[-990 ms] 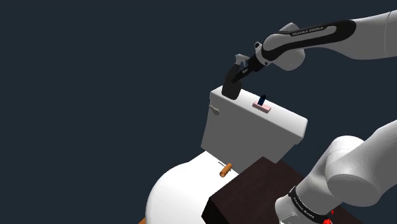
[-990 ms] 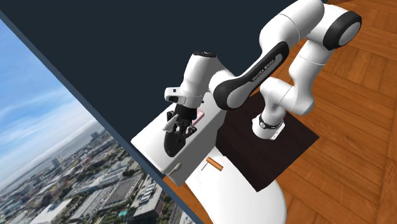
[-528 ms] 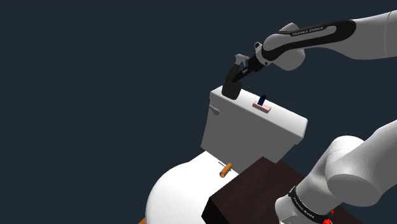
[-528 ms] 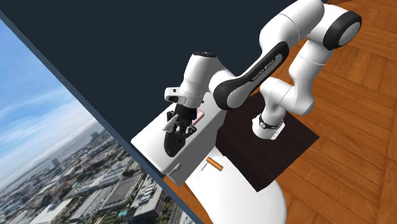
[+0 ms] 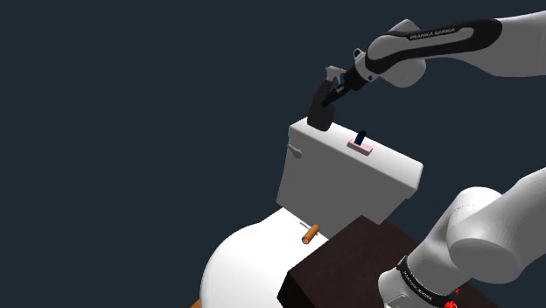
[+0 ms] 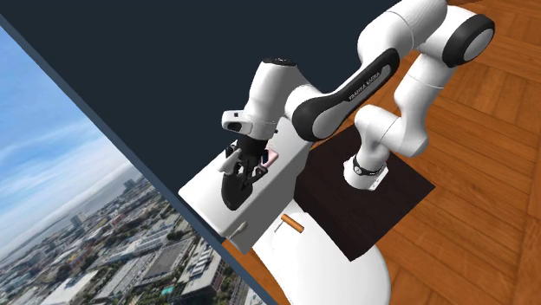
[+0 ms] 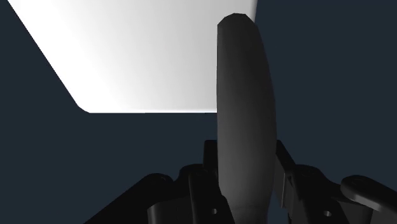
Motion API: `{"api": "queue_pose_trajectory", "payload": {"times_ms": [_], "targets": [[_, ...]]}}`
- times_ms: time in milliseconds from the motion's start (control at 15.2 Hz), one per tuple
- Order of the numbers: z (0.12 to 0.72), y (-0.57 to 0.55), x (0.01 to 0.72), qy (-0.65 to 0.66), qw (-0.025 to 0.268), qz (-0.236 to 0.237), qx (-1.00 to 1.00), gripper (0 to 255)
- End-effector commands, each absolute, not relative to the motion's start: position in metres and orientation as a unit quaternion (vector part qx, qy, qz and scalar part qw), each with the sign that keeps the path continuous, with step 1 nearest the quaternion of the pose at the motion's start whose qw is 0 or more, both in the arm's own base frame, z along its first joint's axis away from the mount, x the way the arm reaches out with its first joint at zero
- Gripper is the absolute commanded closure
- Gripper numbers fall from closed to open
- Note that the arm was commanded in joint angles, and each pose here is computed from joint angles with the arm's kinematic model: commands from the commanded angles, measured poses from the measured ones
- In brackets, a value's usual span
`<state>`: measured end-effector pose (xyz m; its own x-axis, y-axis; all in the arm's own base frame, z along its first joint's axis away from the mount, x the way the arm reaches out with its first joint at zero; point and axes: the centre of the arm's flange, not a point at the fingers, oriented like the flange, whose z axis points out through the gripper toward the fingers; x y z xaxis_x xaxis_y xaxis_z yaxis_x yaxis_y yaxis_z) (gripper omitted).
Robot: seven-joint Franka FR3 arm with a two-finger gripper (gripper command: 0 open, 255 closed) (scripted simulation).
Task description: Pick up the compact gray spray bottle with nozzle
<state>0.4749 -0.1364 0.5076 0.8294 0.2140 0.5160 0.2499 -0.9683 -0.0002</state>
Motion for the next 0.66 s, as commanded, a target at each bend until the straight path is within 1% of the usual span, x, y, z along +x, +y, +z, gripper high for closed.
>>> {"api": "queue_pose_trajectory", "payload": {"times_ms": [0,462,594], "targets": [[0.519,-0.136,0.474,-0.121,0.034,-0.266,-0.956,255],[0.556,-0.136,0.474,-0.121,0.034,-0.266,-0.956,255],[0.557,-0.136,0.474,-0.121,0.034,-0.266,-0.956,255]]}}
